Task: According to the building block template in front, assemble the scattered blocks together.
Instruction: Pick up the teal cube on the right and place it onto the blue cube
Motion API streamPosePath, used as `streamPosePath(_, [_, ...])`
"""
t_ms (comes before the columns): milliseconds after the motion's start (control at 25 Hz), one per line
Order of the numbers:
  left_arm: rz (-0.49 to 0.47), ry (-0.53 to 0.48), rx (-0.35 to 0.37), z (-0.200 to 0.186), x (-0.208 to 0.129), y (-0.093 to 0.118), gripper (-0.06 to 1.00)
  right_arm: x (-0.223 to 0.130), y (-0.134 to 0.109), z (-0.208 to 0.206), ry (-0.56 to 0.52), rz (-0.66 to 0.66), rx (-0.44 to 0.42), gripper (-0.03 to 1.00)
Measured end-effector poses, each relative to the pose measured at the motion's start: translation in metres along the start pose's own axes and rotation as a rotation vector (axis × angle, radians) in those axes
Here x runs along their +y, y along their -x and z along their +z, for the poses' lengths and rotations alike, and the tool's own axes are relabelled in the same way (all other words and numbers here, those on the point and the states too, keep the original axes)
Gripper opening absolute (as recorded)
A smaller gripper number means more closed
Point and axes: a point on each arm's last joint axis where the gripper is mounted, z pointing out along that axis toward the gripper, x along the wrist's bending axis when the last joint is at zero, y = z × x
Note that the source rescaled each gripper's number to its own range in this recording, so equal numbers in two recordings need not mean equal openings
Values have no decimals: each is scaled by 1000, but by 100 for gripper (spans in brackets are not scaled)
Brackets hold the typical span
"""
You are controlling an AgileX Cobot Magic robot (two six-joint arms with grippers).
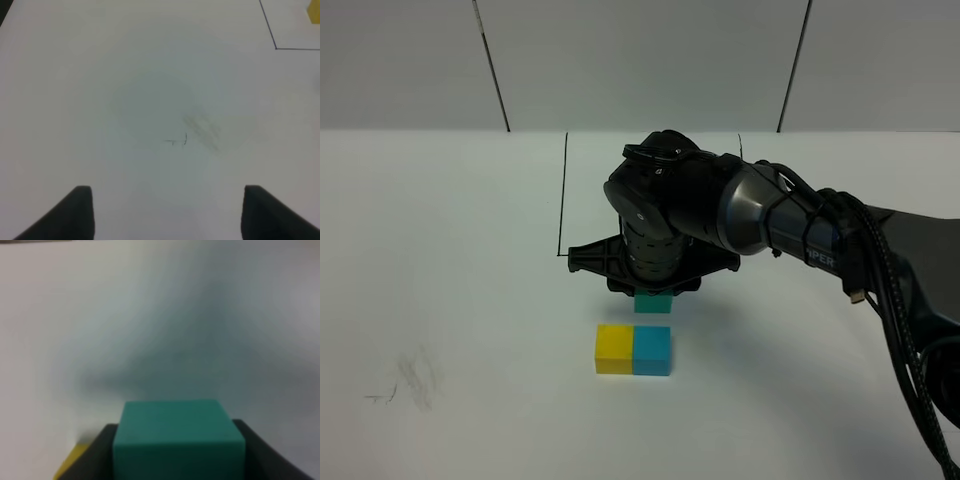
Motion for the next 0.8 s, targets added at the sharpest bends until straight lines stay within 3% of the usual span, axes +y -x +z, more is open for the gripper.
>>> streamPosePath(800, [0,0,0,0,0,0,42,-6,0,25,-22,24,-65,1])
